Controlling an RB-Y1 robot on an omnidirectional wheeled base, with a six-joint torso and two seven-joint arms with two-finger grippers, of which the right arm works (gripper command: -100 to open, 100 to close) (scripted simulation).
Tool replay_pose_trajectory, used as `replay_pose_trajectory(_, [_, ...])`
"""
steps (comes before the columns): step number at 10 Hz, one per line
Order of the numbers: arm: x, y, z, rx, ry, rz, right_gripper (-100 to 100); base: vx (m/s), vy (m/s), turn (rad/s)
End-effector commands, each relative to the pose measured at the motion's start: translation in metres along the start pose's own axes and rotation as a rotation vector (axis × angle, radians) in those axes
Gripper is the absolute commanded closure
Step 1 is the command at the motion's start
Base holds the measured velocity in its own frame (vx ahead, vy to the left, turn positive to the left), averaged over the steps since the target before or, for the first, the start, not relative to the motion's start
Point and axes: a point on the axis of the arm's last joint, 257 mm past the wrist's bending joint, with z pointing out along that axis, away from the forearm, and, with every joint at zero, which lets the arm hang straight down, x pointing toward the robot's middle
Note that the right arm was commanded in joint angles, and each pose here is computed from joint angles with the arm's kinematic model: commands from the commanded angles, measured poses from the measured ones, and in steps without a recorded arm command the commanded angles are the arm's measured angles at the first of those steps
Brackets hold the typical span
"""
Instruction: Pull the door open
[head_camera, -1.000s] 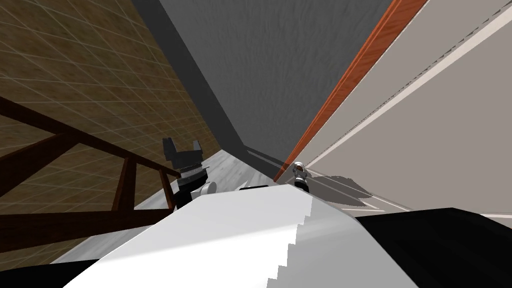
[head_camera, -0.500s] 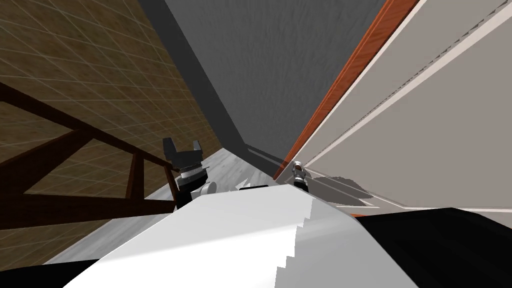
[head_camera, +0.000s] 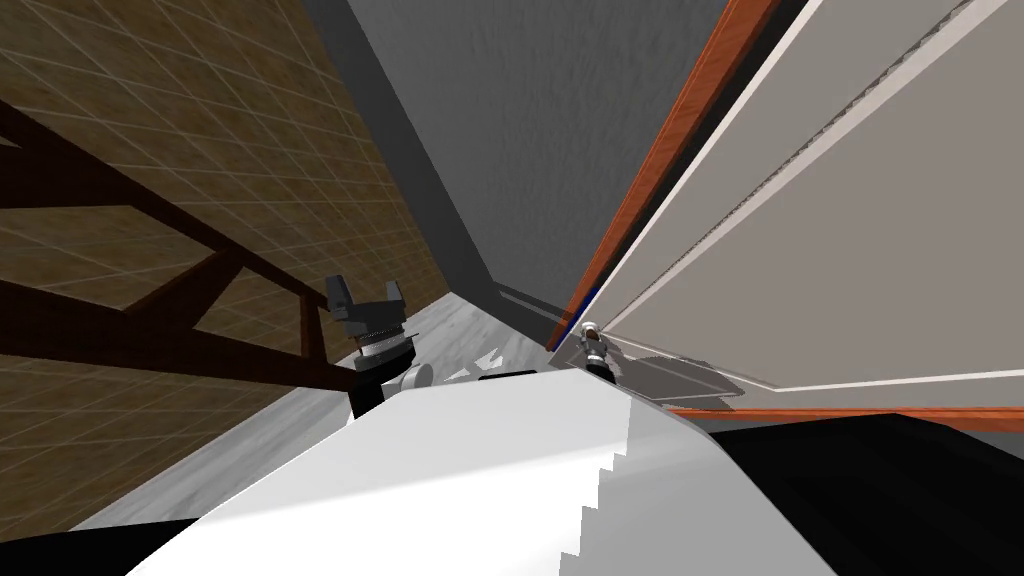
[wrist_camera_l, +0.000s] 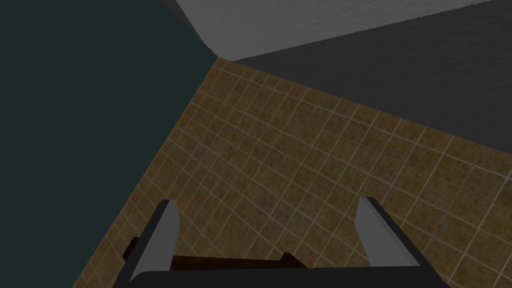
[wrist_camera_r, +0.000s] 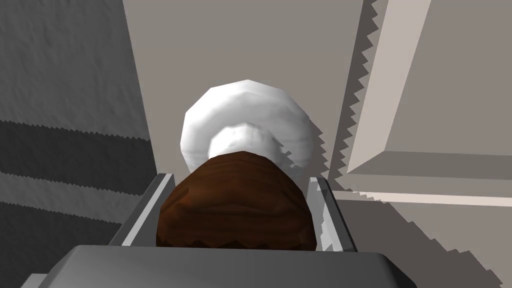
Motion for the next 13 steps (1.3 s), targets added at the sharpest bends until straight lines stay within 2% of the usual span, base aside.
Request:
replay_pose_trajectory(1, [0.001, -0.010, -0.0018, 0.032, 0.004, 0.005, 100, -0.271, 0.024, 0.067])
replay_pose_trajectory(2, [0.001, -0.015, -0.0031, 0.049, 0.005, 0.006, 100, -0.241, 0.006, 0.043])
replay_pose_trajectory(3, [0.000, -0.011, -0.0023, 0.038, -0.001, 0.002, 100, -0.101, 0.000, 0.020])
replay_pose_trajectory(4, [-0.003, -0.022, -0.0081, 0.075, -0.006, 0.002, 100, -0.153, -0.011, 0.064])
replay_pose_trajectory(7, [-0.001, -0.035, -0.0138, 0.128, -0.001, 0.002, 100, -0.232, -0.032, 0.063])
replay_pose_trajectory(10, [0.000, -0.052, -0.0232, 0.197, 0.004, 0.004, 100, -0.246, -0.010, 0.061])
replay_pose_trajectory(11, [0.001, -0.056, -0.0260, 0.215, 0.005, 0.005, 100, -0.253, -0.026, 0.055])
replay_pose_trajectory(12, [-0.001, -0.055, -0.0246, 0.204, 0.000, 0.002, 100, -0.114, -0.011, 0.025])
replay_pose_trajectory(13, [-0.003, -0.058, -0.0319, 0.232, -0.004, 0.002, 100, -0.138, -0.019, 0.095])
